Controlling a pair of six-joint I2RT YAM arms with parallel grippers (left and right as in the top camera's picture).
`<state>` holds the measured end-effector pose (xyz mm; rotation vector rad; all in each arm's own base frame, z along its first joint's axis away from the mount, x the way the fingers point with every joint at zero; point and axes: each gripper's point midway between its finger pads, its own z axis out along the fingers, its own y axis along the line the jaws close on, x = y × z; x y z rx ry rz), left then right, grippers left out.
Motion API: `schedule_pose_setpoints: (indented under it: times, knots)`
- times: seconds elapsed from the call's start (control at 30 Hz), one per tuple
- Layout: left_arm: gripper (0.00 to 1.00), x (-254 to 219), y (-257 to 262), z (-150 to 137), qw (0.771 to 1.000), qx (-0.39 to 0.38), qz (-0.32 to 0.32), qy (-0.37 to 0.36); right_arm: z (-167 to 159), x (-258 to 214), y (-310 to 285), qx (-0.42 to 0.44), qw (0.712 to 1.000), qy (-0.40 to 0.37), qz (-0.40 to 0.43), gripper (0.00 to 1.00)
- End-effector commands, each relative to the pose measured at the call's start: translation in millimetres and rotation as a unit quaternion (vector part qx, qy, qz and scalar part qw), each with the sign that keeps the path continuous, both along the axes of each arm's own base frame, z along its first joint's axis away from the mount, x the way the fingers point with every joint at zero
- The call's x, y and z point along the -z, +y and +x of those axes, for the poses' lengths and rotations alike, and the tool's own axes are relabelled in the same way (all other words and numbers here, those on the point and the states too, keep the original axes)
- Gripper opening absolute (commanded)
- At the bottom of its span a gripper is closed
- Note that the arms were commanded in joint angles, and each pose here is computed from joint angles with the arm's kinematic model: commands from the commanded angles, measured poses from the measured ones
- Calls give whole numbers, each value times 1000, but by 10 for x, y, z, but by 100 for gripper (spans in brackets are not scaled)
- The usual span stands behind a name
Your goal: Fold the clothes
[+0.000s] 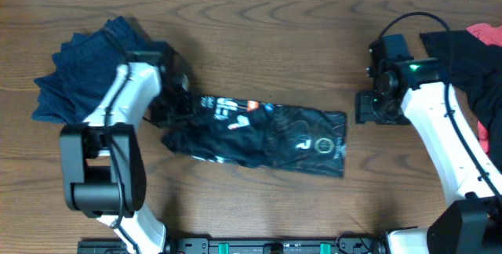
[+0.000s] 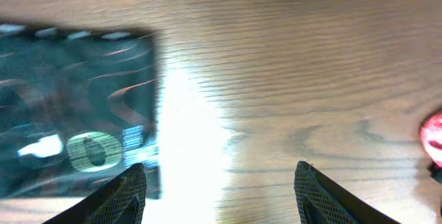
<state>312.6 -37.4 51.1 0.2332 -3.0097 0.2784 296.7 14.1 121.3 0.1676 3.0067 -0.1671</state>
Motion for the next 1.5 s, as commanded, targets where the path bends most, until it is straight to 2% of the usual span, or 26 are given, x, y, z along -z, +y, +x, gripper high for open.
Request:
schedule_pose_setpoints:
  times: [0.0,0.17,0.33,0.43,0.7,0.97,1.3,1.37,1.43,1.47]
  knots:
    - [6,-391,120,145,999,-4,21,-45,0,11,-142,24,1000,2,-11,67]
    - [6,-663,-232,77,997,33,-9,-64,5,10,-200,30,999,1,-11,67]
    - [6,-732,-842,-78,990,114,-28,-73,2,10,-201,24,1000,3,-12,67]
    - [6,-710,-1253,-191,981,173,-33,-83,2,11,-200,24,1000,3,-12,67]
    - [8,-615,-2170,-454,954,271,-48,-124,-20,13,-201,17,1000,8,-13,67]
    - [9,-292,-2549,-594,938,322,-34,-124,-80,17,-205,17,1000,20,-14,67]
    - [10,-288,-2682,-551,934,325,-46,-144,-98,19,-201,16,999,24,-13,68]
    - [17,-290,-2687,-547,936,317,-46,-143,-98,19,-200,16,999,24,-12,68]
    - [39,-299,-2718,-553,939,309,-55,-142,-97,19,-200,16,1000,24,-12,68]
    - [41,-311,-2761,-576,938,310,-69,-139,-89,19,-200,15,1000,23,-13,68]
